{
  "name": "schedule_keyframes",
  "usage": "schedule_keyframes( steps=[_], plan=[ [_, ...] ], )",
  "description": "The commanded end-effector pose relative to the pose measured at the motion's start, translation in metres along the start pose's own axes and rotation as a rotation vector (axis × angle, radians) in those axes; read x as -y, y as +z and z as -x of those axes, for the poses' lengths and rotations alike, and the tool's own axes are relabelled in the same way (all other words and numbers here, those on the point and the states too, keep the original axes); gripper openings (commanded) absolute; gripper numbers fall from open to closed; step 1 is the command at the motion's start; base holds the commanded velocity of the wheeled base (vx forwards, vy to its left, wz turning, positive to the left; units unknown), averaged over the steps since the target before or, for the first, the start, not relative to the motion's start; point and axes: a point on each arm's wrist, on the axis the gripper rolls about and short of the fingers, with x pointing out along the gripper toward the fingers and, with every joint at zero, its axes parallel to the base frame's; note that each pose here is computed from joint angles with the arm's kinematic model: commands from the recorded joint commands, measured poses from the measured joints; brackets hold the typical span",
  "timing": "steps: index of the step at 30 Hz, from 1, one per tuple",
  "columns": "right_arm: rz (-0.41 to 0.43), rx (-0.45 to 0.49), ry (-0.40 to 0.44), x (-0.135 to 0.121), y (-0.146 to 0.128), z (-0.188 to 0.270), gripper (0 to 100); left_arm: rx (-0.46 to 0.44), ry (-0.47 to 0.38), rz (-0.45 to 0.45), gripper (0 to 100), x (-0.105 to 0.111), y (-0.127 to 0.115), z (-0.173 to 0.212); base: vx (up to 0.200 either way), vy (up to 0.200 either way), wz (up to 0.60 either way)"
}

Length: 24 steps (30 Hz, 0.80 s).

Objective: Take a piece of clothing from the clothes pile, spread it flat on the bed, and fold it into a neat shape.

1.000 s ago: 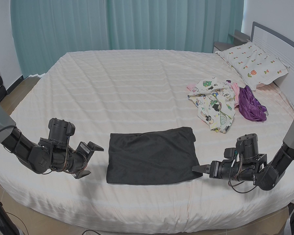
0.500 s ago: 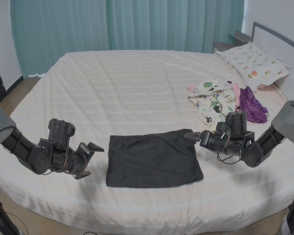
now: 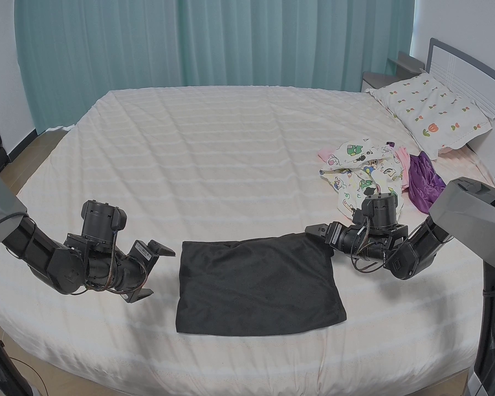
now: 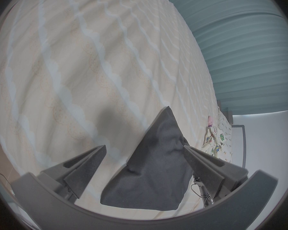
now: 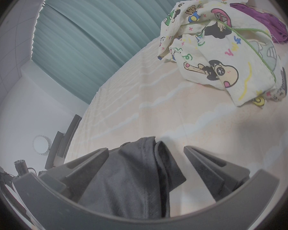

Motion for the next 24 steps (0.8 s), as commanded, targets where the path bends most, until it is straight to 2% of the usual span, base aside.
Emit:
schedule_keyframes(
  steps=[1,8,13,21,22,24],
  plan=[
    [-0.006,0.005,-0.008,0.005,0.001,-0.005,0,-0.001,0.004,0.003,100,-0.001,0.000,-0.001,0.000,0.000,0.00],
    [-0.095,0.027,0.001,0.003,0.007,-0.002,0,0.003,-0.001,0.002,100,0.000,0.001,-0.002,0.000,0.000,0.00],
    [-0.126,0.073,0.015,0.008,0.014,-0.001,0,0.007,-0.009,0.000,100,0.001,0.000,-0.002,0.000,0.000,0.00],
    [-0.141,0.067,0.014,0.010,0.011,-0.001,0,0.007,-0.009,-0.001,100,0.000,0.000,-0.003,0.000,0.000,0.00],
    [-0.140,0.072,0.019,0.009,0.012,-0.001,100,0.008,-0.012,-0.002,100,0.001,0.001,-0.003,0.000,0.000,0.00],
    [-0.138,0.079,0.023,0.009,0.012,0.001,100,0.010,-0.016,-0.002,100,0.003,0.001,-0.003,0.000,0.000,0.00]
  ],
)
